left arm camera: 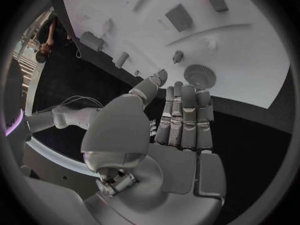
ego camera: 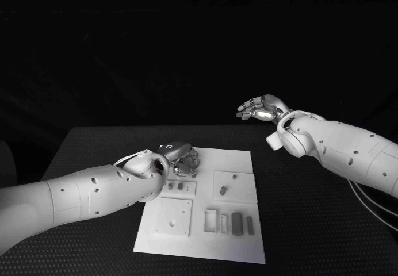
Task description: Assemble the parts on the task board
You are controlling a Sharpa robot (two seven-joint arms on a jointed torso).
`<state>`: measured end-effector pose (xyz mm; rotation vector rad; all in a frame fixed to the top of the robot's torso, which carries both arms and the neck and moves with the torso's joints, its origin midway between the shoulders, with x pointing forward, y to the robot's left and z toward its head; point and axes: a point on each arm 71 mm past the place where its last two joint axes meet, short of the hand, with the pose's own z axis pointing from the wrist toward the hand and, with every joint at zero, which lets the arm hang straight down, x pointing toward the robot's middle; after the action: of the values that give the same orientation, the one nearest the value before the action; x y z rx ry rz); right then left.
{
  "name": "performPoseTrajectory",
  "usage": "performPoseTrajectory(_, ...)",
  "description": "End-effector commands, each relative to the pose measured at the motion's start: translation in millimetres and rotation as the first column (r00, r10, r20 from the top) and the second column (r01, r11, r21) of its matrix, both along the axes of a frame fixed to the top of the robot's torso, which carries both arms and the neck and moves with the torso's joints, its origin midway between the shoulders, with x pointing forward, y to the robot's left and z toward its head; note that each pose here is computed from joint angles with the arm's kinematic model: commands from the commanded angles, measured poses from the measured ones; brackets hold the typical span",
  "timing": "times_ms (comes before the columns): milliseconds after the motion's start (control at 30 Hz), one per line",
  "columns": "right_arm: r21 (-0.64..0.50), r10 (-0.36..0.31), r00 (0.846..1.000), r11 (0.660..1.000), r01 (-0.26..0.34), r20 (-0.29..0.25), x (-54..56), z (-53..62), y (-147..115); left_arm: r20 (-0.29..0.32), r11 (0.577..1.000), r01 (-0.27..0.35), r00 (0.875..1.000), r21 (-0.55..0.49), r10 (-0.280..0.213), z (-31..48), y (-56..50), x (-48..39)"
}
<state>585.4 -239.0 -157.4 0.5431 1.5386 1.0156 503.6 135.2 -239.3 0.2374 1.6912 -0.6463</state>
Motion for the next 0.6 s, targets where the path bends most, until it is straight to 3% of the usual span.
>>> performPoseTrajectory(33,0.005,0.018,1.000,1.000,-0.018,-0.005,-0.3,-0.3,2.8,0.033,0.995,0.077,0.996,0.068,-0.080,-3.1,-5.9,-2.8)
performPoseTrajectory(600,0.006,0.022,1.000,1.000,-0.022,-0.005,-0.6,-0.3,4.0,0.036,0.992,0.069,0.997,0.107,-0.073,-14.1,-6.2,2.6)
